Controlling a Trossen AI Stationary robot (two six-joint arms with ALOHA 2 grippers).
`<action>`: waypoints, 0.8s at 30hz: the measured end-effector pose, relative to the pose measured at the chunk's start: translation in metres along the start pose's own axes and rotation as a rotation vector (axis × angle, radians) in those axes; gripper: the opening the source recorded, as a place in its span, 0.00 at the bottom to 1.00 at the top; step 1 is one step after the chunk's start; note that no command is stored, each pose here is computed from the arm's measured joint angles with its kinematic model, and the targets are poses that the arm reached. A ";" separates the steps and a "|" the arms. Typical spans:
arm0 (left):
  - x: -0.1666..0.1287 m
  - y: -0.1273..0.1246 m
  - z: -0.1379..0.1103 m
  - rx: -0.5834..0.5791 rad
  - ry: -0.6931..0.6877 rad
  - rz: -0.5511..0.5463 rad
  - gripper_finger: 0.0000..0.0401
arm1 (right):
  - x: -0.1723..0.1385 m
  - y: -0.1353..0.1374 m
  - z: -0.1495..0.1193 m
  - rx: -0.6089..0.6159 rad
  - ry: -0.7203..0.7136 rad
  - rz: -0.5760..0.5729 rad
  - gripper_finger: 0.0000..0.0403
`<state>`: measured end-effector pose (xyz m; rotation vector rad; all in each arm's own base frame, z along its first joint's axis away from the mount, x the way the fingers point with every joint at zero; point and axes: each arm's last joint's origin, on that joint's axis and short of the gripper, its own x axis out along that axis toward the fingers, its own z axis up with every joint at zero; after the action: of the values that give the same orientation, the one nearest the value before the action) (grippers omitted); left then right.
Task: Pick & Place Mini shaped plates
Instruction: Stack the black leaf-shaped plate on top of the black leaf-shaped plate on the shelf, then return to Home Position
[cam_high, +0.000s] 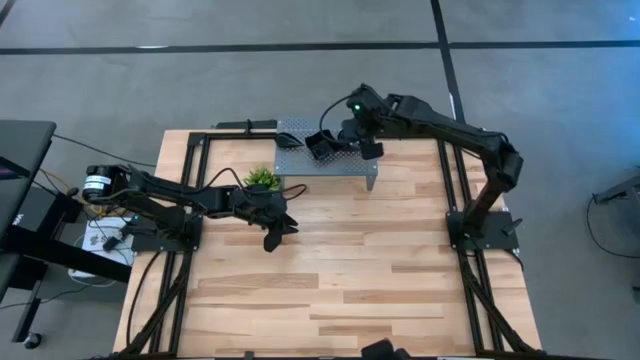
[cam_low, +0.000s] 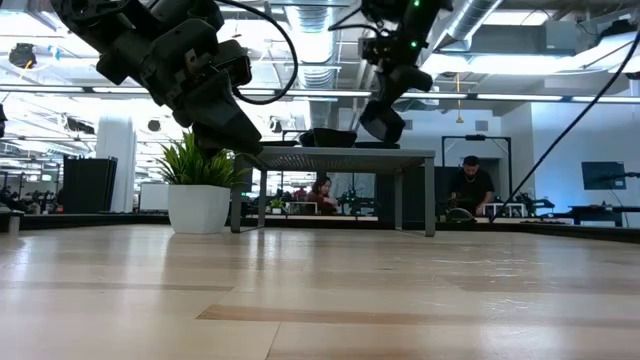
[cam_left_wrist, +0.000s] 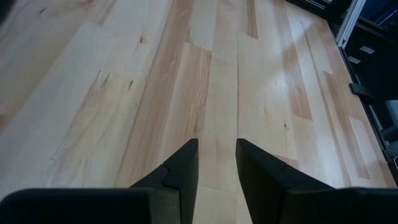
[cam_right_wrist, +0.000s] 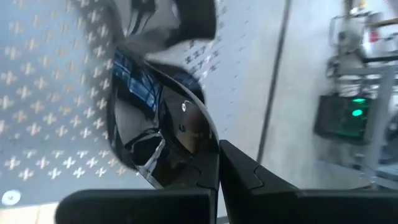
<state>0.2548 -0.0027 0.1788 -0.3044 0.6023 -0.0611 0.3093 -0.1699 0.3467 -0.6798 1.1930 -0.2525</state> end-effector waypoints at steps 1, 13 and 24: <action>0.000 0.000 0.000 0.000 0.000 0.000 0.27 | 0.002 -0.001 -0.001 -0.001 0.012 0.017 0.00; 0.000 0.000 0.000 0.000 -0.001 0.000 0.27 | 0.019 -0.003 -0.003 0.003 0.050 0.045 0.13; 0.000 0.000 0.000 0.000 -0.002 -0.001 0.27 | 0.005 0.004 0.001 0.065 0.057 0.039 0.20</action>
<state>0.2549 -0.0027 0.1789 -0.3046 0.6003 -0.0613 0.3120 -0.1693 0.3405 -0.5957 1.2461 -0.2784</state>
